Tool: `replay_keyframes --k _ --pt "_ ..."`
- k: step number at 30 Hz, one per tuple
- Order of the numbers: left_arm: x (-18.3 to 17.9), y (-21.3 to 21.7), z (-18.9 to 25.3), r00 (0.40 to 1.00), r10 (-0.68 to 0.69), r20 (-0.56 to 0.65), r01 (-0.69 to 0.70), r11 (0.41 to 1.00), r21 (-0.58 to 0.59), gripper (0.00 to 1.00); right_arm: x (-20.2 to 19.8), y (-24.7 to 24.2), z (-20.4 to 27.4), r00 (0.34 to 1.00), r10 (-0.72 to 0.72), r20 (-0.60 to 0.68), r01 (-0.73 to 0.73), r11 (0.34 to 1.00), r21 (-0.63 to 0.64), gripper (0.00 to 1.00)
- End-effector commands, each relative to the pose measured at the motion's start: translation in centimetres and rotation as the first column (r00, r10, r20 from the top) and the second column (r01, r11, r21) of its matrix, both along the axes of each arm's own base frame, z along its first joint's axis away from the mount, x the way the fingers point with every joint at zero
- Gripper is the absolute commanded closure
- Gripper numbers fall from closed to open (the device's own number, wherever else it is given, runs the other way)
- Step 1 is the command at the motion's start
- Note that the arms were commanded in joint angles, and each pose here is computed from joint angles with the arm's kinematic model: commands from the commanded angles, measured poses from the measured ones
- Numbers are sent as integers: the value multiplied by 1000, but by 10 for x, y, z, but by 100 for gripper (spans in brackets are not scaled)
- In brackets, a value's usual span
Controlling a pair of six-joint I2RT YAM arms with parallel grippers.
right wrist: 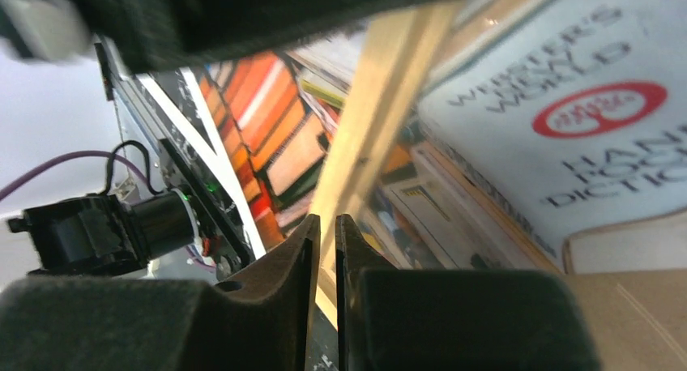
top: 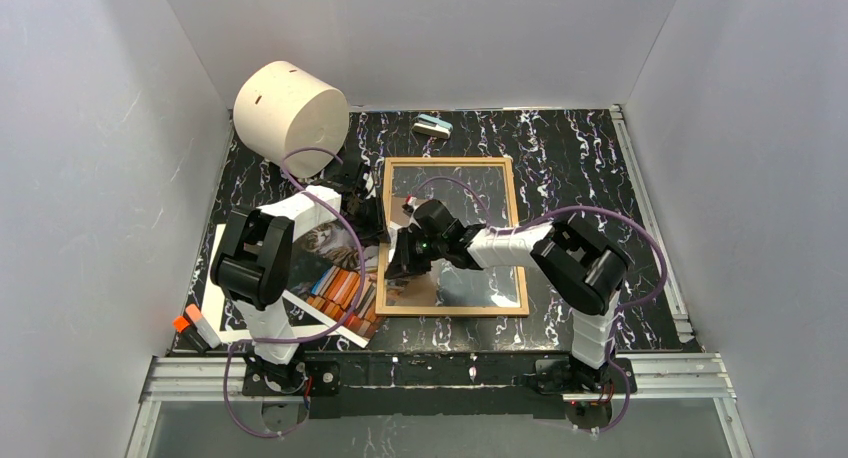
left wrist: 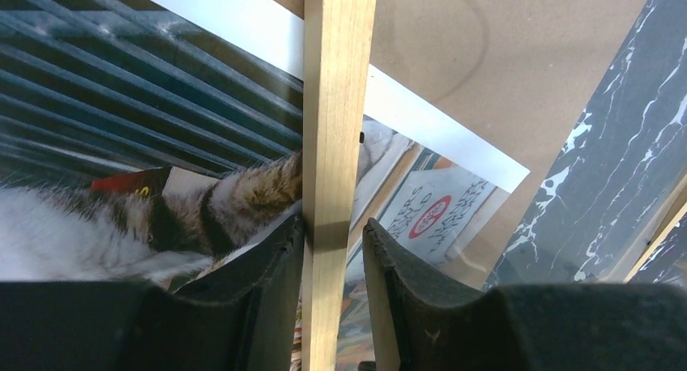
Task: Put the photo into the frame
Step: Adjust the photo frame item on the photo frame, then move the photo frame to the center of the board.
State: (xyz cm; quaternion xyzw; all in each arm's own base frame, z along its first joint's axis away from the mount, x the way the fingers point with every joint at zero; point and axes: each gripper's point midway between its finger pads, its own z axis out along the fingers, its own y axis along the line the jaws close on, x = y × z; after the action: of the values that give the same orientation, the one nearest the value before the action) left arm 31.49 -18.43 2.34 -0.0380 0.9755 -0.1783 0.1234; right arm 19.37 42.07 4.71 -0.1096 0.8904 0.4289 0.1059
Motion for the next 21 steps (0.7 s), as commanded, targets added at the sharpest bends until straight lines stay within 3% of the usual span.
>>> replay_keyframes --k 1,6,12,21 --pt "-22 13 -6 998 -7 -65 10 999 49 68 22 23 49 995 -15 97 5 995 99 76" --pt "-15 9 5 999 -10 -43 12 999 31 61 33 7 56 985 -91 148 83 995 56 69" --pt "-8 2 12 999 -28 -36 28 1000 2 58 62 -65 71 929 -269 254 288 957 -39 64" --pt "0 -27 20 996 -89 -29 83 986 -147 59 110 -198 90 734 -591 335 662 733 -157 54"
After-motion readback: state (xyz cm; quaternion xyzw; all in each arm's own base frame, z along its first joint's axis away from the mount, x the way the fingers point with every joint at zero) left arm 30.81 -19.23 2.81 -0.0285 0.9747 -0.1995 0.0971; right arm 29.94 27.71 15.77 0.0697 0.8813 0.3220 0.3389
